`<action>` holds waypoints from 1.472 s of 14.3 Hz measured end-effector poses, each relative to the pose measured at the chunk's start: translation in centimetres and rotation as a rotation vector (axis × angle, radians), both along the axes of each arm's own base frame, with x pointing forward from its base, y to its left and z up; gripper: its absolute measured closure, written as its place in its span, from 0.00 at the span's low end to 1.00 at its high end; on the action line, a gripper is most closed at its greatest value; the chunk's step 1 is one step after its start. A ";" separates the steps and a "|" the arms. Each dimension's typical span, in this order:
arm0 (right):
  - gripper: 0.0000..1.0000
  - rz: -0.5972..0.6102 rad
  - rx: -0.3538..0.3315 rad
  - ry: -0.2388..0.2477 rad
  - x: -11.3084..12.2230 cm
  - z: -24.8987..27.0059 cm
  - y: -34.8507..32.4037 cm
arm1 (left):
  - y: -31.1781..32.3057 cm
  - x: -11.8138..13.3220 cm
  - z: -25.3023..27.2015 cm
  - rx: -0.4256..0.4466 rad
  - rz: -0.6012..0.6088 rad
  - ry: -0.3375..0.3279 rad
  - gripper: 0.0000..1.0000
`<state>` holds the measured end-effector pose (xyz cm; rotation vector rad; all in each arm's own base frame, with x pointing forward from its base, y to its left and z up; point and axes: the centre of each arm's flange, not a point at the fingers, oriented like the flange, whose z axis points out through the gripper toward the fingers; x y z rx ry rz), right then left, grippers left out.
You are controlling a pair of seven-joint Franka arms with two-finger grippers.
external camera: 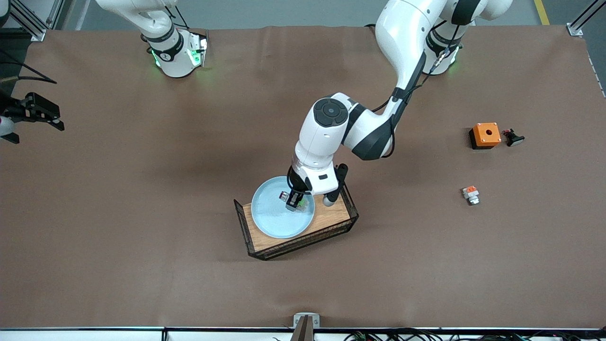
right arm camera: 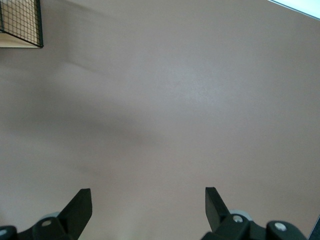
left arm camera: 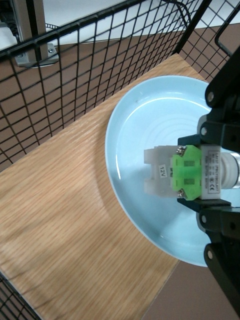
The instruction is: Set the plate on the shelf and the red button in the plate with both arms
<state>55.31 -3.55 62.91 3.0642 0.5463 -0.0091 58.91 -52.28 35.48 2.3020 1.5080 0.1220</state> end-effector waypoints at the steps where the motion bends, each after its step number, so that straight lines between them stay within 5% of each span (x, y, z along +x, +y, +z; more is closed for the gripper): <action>1: 0.00 0.009 -0.020 -0.002 -0.1 0.2 0.3 | 0.0 0.0 0.1 0.001 -0.006 -0.002 0.59; 5: 0.00 -0.017 -0.055 0.001 -0.2 0.2 -0.4 | -0.1 0.0 0.0 0.011 -0.037 -0.011 0.59; 9: 0.00 -0.117 -0.053 0.061 -2.0 0.7 -2.1 | -0.1 0.0 -0.1 0.021 -0.066 -0.019 0.55; 15: 0.00 -0.147 -0.053 0.063 -3.0 1.7 -1.9 | 0.3 -0.1 0.6 0.063 -0.100 0.020 0.02; 21: 0.00 -0.247 -0.056 0.058 -3.0 1.7 -2.0 | 11.6 1.1 14.1 0.224 -0.361 0.157 0.00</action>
